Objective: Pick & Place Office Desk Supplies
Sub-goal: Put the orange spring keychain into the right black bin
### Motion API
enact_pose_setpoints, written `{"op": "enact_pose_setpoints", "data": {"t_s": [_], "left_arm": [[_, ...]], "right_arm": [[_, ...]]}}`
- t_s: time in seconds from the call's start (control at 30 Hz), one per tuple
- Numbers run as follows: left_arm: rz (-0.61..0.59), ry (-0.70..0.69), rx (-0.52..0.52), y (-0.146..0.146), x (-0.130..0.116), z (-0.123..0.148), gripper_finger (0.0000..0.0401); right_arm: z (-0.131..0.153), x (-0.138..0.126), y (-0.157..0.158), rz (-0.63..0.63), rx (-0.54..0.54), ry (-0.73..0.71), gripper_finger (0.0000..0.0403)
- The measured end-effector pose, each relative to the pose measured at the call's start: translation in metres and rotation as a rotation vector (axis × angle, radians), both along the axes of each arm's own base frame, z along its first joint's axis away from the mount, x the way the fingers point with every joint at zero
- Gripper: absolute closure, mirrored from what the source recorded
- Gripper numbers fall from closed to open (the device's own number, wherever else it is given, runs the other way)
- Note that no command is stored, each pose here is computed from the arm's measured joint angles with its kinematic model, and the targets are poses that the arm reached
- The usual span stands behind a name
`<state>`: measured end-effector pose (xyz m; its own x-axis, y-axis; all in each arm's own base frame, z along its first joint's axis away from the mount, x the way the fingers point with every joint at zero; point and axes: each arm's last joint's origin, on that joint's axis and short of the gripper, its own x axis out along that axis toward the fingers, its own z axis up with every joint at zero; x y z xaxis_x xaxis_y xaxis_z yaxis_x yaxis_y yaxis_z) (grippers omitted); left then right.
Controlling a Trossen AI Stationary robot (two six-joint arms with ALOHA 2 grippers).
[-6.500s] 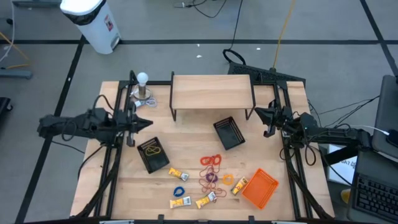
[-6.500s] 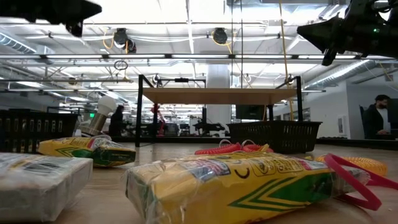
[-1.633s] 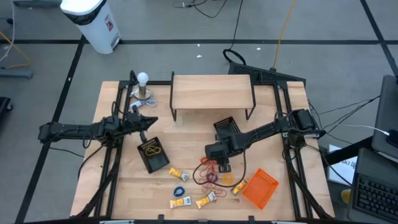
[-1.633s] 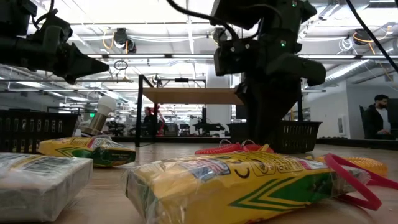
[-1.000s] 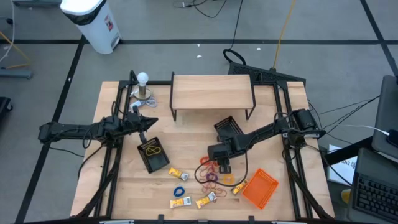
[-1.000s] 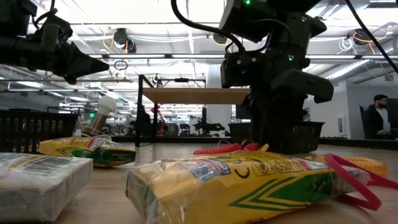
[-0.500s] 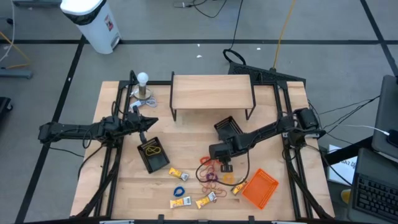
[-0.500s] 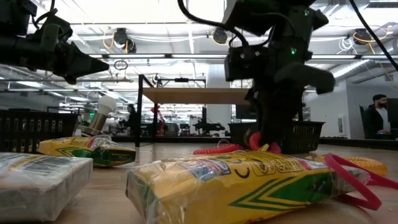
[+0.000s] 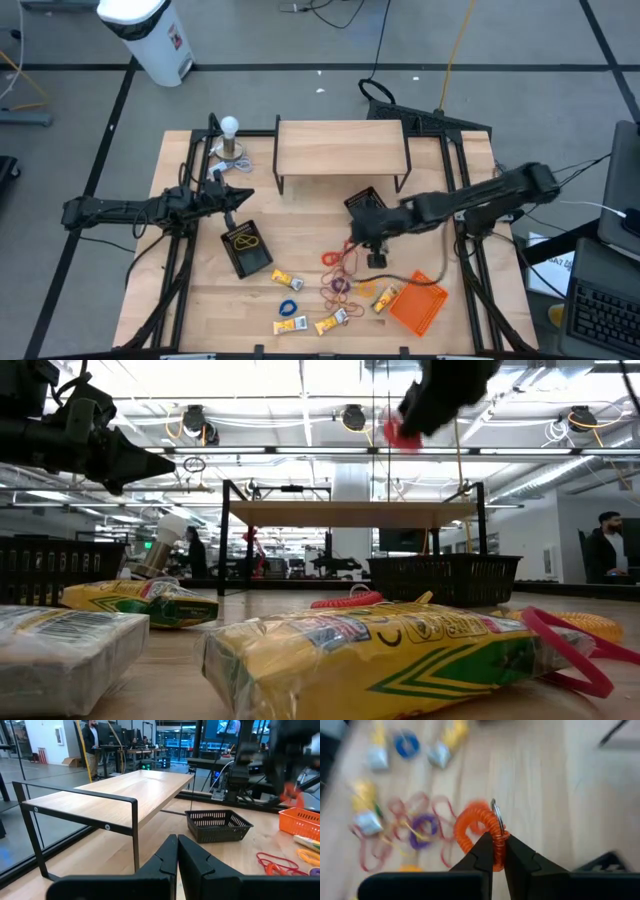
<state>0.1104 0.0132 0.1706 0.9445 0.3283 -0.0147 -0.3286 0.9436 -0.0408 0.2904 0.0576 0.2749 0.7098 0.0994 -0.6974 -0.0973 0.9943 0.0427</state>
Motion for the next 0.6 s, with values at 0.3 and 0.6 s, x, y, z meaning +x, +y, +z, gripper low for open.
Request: {"op": "enact_pose_setpoints", "data": {"t_s": [0.3, 0.6], "left_arm": [[0.000, -0.003, -0.002, 0.000, 0.000, 0.000, 0.0391], [0.000, -0.001, 0.000, 0.000, 0.000, 0.000, 0.0391]], "right_arm": [[0.021, -0.074, -0.033, -0.048, 0.106, -0.483, 0.0387], [-0.030, -0.131, -0.049, -0.128, 0.162, -0.775, 0.0386]]}}
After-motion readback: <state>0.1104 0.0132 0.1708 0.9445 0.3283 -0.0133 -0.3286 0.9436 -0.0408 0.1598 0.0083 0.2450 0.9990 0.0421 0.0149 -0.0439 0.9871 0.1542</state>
